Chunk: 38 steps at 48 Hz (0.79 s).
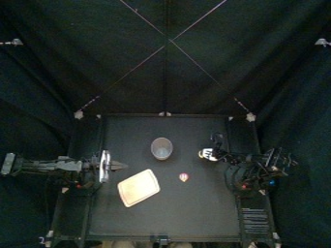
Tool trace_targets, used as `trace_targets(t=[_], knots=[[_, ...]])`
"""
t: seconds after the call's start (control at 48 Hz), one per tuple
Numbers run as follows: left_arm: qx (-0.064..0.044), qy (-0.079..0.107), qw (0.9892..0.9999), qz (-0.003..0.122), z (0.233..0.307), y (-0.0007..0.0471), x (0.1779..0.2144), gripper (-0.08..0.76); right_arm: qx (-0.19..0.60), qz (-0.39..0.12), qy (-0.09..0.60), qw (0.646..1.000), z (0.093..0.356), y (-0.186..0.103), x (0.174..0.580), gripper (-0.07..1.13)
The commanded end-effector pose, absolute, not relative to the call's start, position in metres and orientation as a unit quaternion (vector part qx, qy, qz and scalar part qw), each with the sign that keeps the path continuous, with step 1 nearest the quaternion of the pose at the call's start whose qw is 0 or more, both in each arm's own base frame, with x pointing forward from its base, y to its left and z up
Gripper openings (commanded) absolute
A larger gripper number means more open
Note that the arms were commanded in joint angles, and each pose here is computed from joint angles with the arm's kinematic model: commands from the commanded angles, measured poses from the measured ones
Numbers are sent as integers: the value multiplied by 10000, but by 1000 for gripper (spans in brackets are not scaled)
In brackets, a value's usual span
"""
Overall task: Pick the chip then place it on the pink plate
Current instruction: Place chip on the pink plate
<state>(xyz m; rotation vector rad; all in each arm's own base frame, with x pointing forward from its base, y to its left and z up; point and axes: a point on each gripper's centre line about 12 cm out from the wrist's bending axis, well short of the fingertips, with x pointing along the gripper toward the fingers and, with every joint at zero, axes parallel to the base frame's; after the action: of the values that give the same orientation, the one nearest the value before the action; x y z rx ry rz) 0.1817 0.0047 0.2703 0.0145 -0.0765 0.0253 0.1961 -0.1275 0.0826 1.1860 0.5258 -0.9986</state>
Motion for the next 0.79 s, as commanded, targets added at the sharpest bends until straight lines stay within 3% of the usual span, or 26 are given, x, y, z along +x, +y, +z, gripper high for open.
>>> trace_targets(t=[0.021,0.208,0.417,0.521,0.792], knots=[[97,-459,9988,138,2760,52,1826,-13,5144,-4031,2335,7200,993,-1181,2176,519],[97,-451,9988,138,2754,52,1825,-13,4798,-2993,2469,7869,1340,-829,2699,517],[97,-451,9988,138,2754,52,1825,-13,4486,-1974,2577,8327,1665,-354,3288,517],[97,-459,9988,138,2760,52,1826,-13,4376,-1647,2644,8435,1716,-152,3576,517],[97,-451,9988,146,2754,54,1825,-13,3969,-1214,2893,8626,1518,156,4401,519]])
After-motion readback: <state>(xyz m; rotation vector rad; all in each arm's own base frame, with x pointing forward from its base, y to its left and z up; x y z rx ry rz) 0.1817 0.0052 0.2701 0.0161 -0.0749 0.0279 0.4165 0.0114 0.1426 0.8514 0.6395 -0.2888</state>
